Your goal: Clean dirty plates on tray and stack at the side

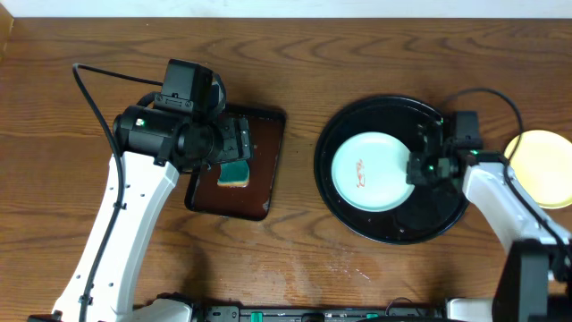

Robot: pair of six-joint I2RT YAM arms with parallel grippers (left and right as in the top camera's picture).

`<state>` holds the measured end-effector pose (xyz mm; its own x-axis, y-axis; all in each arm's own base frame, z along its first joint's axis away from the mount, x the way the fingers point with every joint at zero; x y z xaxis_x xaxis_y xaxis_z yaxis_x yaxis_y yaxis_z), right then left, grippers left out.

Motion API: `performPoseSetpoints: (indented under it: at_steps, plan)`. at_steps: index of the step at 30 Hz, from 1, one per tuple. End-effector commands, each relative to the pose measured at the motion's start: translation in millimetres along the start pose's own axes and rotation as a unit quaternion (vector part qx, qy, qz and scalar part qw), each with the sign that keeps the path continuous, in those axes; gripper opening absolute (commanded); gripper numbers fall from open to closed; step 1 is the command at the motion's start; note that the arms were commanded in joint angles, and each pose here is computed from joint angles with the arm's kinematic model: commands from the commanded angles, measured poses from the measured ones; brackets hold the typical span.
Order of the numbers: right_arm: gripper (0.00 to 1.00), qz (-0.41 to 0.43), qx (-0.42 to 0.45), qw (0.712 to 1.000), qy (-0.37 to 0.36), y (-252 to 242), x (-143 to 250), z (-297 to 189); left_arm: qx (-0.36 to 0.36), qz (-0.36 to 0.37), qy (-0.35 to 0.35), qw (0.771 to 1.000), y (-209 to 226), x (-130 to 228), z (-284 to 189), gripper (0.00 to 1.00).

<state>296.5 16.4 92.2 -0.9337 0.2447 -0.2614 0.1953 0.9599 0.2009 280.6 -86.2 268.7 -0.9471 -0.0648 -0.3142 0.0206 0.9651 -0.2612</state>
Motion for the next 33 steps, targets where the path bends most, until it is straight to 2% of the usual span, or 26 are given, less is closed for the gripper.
performPoseSetpoints:
  at_steps: [1,5,6,7,8,10,15,17,21,26,33]
  plan:
    - [0.01,0.116,0.048,0.992,0.011,-13,9,-5,-0.004,0.005,-0.006,1.000,0,-2,-3,0.84]
    - [0.01,0.114,0.063,0.991,0.010,-17,13,1,-0.020,0.004,-0.005,1.000,5,-2,0,0.84]
    - [0.04,0.114,0.062,0.991,0.009,-17,13,1,-0.024,0.004,-0.004,1.000,6,-2,2,0.84]
    - [0.17,0.114,0.061,0.992,0.008,-17,13,1,-0.030,0.003,-0.002,1.000,8,-1,5,0.84]
    - [0.24,0.111,0.058,0.992,0.008,-16,13,1,-0.033,0.003,0.001,0.999,9,0,8,0.84]
    - [0.29,0.080,0.042,0.996,0.004,-12,10,1,-0.038,0.001,0.012,0.999,12,2,15,0.84]
    - [0.29,-0.008,-0.023,1.000,-0.007,5,3,-12,-0.073,-0.010,0.031,0.997,23,3,42,0.82]
    - [0.30,-0.021,-0.042,0.999,-0.027,11,-1,-25,-0.101,-0.013,0.036,0.994,32,1,59,0.78]
    - [0.31,-0.032,-0.060,0.994,-0.082,18,-7,-56,-0.111,-0.016,0.054,0.992,40,-2,100,0.77]
    - [0.36,-0.040,-0.071,0.988,-0.128,22,-4,-88,-0.122,-0.019,0.088,0.988,49,-5,154,0.58]
    - [0.36,-0.037,-0.067,0.991,-0.111,20,5,-90,-0.137,-0.021,0.119,0.983,63,-1,217,0.43]
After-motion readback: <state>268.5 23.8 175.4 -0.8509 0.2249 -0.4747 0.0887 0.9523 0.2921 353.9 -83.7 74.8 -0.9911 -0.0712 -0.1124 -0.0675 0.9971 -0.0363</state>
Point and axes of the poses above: each gripper's point midway between its finger pads, its own z axis out along the fingers, its own y axis along the line the jaws close on, x = y × z, the point moved 6 cm from there along -z, back along the fingers, and after that the axes turned 5 degrees about z, right-handed, at the moved point
